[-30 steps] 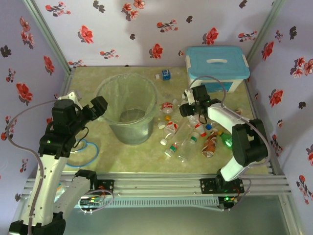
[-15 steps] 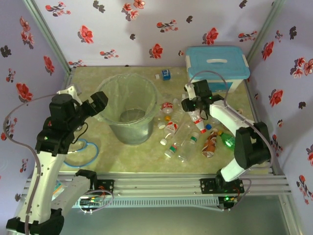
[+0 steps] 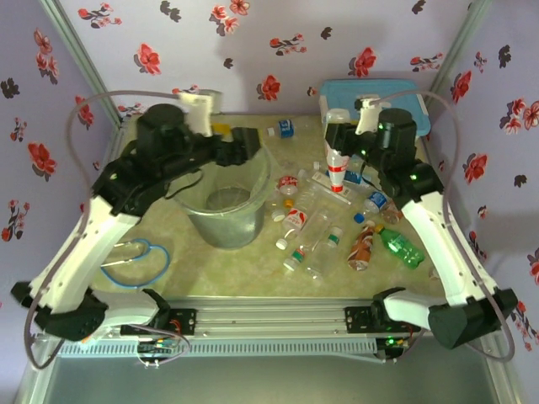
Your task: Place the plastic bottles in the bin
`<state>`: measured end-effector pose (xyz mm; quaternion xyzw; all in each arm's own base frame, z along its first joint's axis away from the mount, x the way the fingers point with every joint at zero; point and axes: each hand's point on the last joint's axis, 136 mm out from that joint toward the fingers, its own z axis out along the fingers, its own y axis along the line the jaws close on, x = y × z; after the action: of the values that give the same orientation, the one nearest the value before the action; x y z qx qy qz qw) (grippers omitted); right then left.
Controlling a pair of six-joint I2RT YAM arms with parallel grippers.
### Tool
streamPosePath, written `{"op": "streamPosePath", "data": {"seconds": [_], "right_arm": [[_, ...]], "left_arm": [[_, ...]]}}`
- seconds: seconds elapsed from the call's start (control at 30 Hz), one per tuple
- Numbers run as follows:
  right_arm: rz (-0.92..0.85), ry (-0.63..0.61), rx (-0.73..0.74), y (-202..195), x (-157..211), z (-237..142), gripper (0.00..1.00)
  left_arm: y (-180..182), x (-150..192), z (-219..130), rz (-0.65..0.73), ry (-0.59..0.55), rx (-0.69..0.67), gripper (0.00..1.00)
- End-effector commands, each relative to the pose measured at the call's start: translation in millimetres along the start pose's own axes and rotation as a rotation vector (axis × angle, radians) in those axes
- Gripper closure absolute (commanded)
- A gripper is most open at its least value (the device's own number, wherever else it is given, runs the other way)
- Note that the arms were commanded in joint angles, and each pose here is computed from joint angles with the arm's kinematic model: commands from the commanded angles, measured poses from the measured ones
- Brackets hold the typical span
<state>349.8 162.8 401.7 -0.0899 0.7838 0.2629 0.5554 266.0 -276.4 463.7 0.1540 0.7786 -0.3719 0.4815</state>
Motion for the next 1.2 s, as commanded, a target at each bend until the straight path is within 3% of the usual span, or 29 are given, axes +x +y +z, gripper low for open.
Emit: {"op": "streamPosePath", "data": {"seconds": [0.0, 0.2, 0.33, 0.57, 1.0, 1.17], "right_arm": [[0.129, -0.127, -0.166, 36.3, -45.0, -26.9, 0.6], [0.246, -0.183, -0.372, 69.9, -75.0, -44.7, 0.61], [0.314, -0.166, -0.486, 85.2, -80.8, -41.5, 0.61], [0.368, -0.123, -0.571, 95.1, -77.5, -35.4, 0.61], [0.384, -0.05, -0.607, 99.5, -61.3, -18.4, 0.61], [0.387, -0.037, -0.591, 94.3, -54.0, -9.6, 0.48]], "left_arm": [[-28.9, 13.3, 18.4, 0.105, 0.088, 0.095, 0.06], [-58.2, 33.4, 56.7, 0.116, 0.166, 0.225, 0.05], [-57.8, 40.3, 77.3, 0.118, 0.201, 0.226, 0.07], [-70.8, 36.5, 94.8, 0.116, 0.203, 0.292, 0.09], [-70.4, 27.0, 106.4, 0.117, 0.182, 0.283, 0.52], [-53.9, 25.2, 108.2, 0.1, 0.179, 0.236, 0.62]]}}
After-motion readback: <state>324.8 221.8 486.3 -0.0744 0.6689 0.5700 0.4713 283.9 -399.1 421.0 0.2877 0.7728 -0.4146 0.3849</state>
